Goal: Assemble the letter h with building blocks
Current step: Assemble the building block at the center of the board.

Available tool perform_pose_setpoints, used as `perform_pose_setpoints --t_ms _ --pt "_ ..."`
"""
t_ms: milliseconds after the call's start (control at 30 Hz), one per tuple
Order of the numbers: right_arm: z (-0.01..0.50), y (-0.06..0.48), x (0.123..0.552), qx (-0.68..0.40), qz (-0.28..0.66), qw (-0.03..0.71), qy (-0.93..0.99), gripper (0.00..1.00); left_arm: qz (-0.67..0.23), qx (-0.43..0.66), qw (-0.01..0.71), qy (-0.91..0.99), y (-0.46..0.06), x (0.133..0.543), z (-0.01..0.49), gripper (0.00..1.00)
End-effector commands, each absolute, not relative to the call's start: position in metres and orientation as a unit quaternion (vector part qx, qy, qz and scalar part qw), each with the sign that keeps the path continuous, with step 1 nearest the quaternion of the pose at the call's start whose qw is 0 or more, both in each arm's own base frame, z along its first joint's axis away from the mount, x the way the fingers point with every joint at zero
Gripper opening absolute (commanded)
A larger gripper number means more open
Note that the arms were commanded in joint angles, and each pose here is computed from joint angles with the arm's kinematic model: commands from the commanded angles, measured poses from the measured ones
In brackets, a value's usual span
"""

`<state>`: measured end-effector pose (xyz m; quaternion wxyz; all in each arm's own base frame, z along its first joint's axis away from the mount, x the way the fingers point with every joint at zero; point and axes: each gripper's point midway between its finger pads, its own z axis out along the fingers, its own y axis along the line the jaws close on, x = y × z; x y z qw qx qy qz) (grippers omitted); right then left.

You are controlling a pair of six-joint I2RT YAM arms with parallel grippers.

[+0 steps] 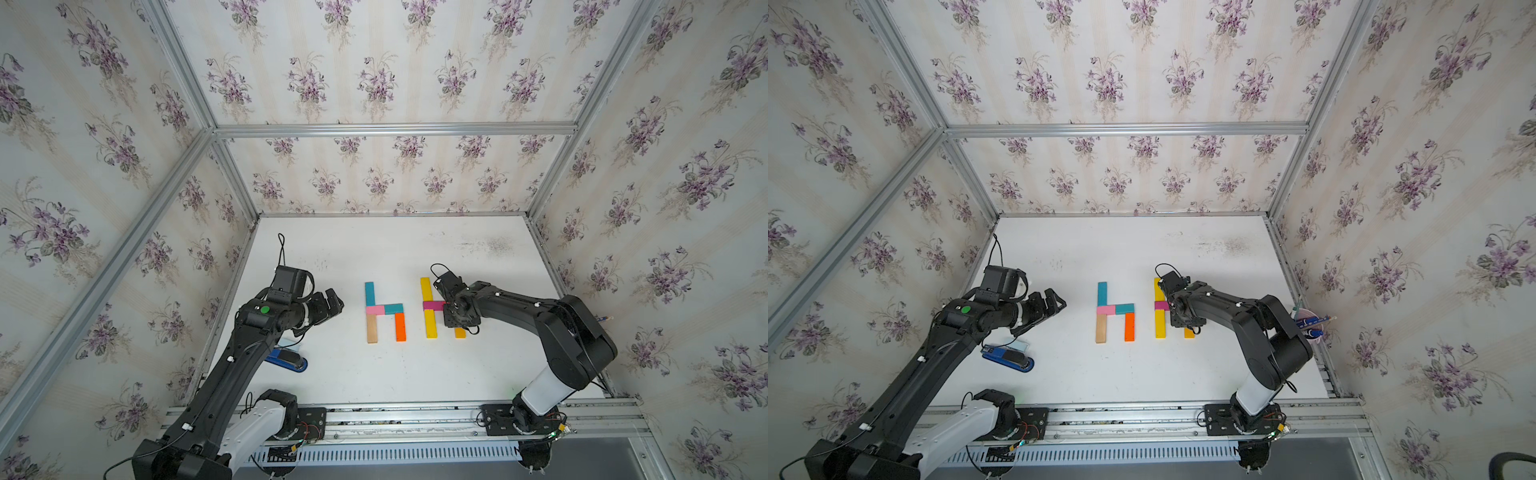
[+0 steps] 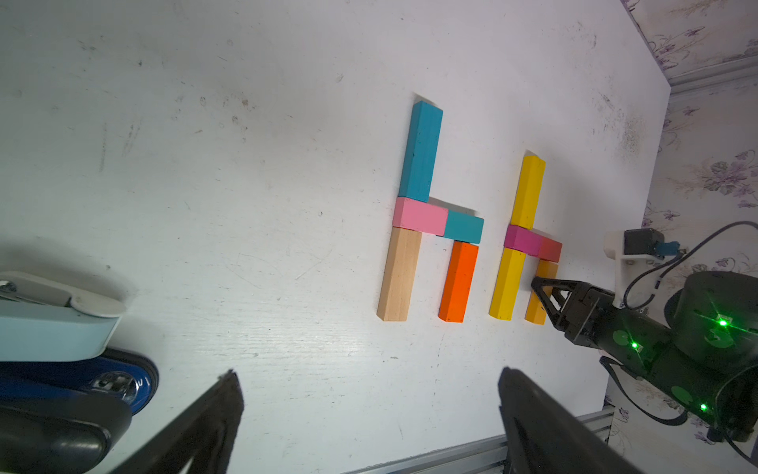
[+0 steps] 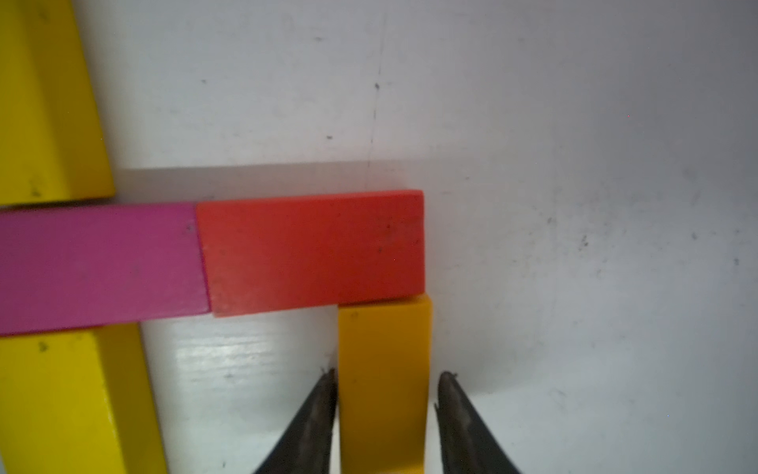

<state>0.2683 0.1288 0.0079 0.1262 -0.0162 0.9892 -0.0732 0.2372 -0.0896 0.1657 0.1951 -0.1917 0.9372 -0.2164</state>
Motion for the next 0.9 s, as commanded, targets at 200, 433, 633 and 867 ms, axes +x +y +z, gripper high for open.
perform_pose_setpoints --t_ms 200,433,633,867 --pt "-0.0079 0.1342 0.2521 -0.027 -0.058 0.080 0.995 0.54 -0.218 -0.188 0.204 0.936 -0.0893 0.2397 0.1679 0.99" --pt "-0.0100 0.1346 0.2503 -0.029 -0.056 0.076 0.995 0.45 -0.217 -0.187 0.204 0.936 -0.0889 0.2393 0.1676 0.99" --pt "-0.0097 0.1327 0.2502 -0.026 -0.061 0.076 0.995 0.45 -0.217 -0.188 0.205 0.936 -0.0889 0.2396 0.1678 0.99" --pt "-0.0114 0.1268 0.2481 -0.017 -0.072 0.073 0.995 0.39 -0.218 -0.189 0.204 0.936 -0.0890 0.2392 0.1679 0.99"
